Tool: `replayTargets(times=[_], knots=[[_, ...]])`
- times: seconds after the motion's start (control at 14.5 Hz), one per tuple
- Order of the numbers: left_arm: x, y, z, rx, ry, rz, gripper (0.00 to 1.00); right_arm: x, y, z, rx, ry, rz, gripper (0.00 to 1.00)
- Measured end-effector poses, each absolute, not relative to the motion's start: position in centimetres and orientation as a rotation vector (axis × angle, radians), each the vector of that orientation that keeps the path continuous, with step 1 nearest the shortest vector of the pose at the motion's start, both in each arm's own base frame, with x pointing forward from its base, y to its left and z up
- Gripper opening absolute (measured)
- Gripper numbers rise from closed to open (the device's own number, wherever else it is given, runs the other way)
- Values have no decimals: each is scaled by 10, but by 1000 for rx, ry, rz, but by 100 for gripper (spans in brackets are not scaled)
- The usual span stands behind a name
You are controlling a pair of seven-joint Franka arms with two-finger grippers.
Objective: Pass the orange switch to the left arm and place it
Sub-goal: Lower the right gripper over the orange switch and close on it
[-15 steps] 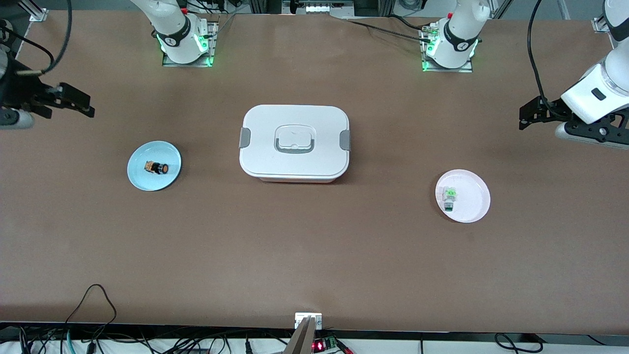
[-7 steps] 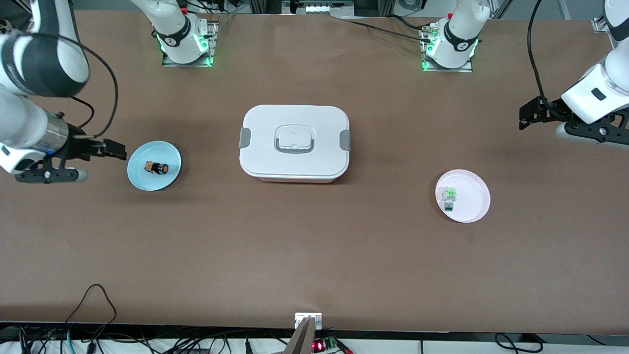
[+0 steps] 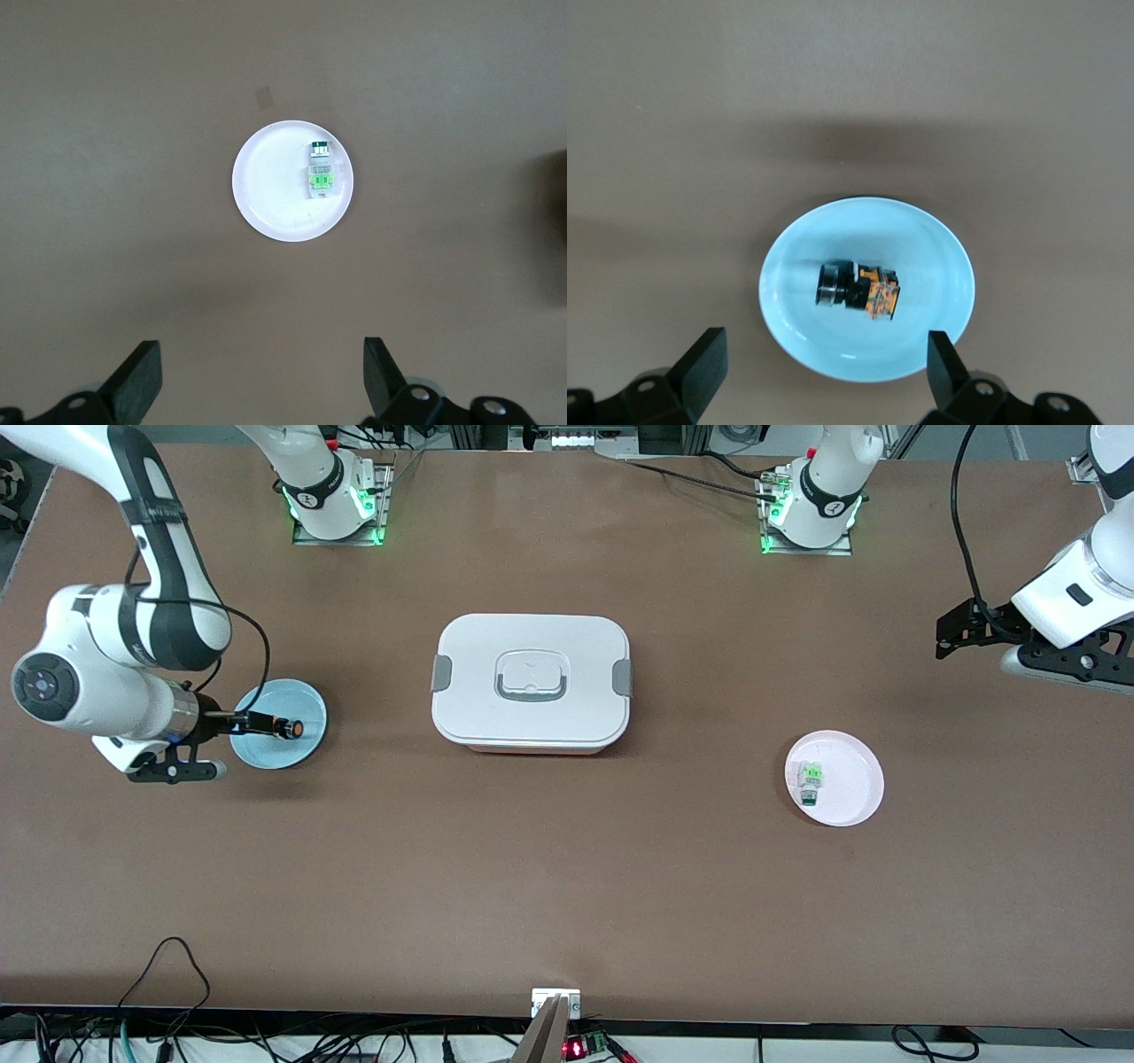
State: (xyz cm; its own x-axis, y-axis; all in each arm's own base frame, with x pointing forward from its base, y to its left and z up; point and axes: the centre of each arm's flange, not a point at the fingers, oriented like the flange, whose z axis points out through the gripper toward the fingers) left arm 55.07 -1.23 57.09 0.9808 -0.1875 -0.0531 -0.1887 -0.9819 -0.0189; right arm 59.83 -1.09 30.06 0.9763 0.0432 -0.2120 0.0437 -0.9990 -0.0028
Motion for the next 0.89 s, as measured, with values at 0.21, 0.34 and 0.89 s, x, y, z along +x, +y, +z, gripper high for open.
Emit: replayTargets(times=[0.21, 0.34, 0.89], knots=[[551, -12, 571, -3103, 295, 80, 100, 591, -24, 261, 3129, 74, -353, 100], [551, -12, 571, -3103, 295, 80, 100, 583, -29, 241, 3132, 67, -367, 100], [551, -12, 571, -3103, 295, 80, 100, 560, -36, 203, 3133, 45, -432, 100]])
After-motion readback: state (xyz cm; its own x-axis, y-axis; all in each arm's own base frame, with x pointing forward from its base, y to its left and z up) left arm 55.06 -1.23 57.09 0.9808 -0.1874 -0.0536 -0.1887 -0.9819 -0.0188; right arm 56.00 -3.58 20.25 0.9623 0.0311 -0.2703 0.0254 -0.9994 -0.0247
